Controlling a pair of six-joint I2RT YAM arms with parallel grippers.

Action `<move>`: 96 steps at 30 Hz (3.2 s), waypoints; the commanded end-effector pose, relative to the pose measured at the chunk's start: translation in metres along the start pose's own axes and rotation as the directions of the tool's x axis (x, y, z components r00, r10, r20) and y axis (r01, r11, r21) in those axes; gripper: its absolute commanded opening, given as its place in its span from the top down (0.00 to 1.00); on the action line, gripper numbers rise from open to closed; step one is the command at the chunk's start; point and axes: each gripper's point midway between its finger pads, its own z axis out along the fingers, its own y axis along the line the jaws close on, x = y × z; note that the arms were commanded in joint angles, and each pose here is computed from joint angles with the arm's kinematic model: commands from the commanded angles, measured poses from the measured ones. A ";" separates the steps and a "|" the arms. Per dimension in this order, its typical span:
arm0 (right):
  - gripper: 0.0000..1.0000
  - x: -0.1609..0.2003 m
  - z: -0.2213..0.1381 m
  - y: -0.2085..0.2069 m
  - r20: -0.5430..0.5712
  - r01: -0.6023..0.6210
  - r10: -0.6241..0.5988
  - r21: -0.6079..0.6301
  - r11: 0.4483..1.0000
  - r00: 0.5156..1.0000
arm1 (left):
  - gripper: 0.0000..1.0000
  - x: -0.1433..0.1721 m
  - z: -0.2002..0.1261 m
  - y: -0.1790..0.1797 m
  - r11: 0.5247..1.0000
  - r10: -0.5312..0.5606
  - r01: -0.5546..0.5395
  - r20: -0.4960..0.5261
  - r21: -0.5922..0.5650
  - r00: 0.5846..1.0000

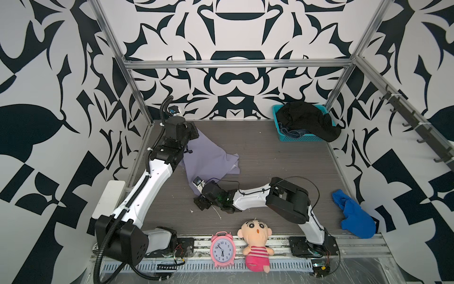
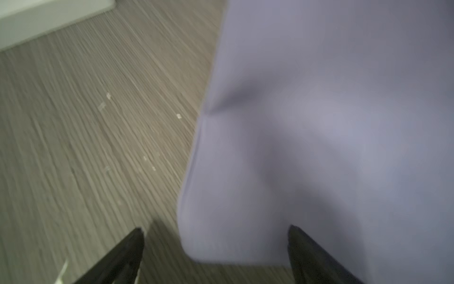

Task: Fold and stack skirts
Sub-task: Flatten out the skirt at the center of the table.

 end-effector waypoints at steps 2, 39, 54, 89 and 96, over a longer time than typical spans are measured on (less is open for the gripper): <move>0.04 -0.039 -0.006 0.004 0.123 0.027 -0.035 0.062 0.998 0.992 | 1.00 -0.002 0.007 0.007 0.999 -0.031 0.032 0.033 -0.010 0.999; 1.00 -0.154 -0.268 -0.142 0.288 -0.044 0.020 0.079 0.996 0.957 | 1.00 -0.039 -0.094 0.004 0.994 -0.098 0.096 0.040 0.056 0.994; 1.00 -0.165 -0.404 -0.159 0.345 -0.025 -0.045 0.196 0.980 0.937 | 1.00 -0.039 -0.165 -0.044 0.904 -0.196 0.198 -0.044 0.379 0.980; 0.15 -0.177 -0.233 -0.400 0.210 -0.375 0.318 0.352 0.858 0.924 | 0.10 0.070 0.050 0.071 0.980 -0.155 0.129 -0.174 -0.150 0.972; 0.79 -0.112 -0.208 -0.323 0.132 -0.424 0.404 0.216 0.880 0.905 | 0.19 0.125 0.079 0.073 0.991 -0.090 0.044 -0.398 -0.124 0.913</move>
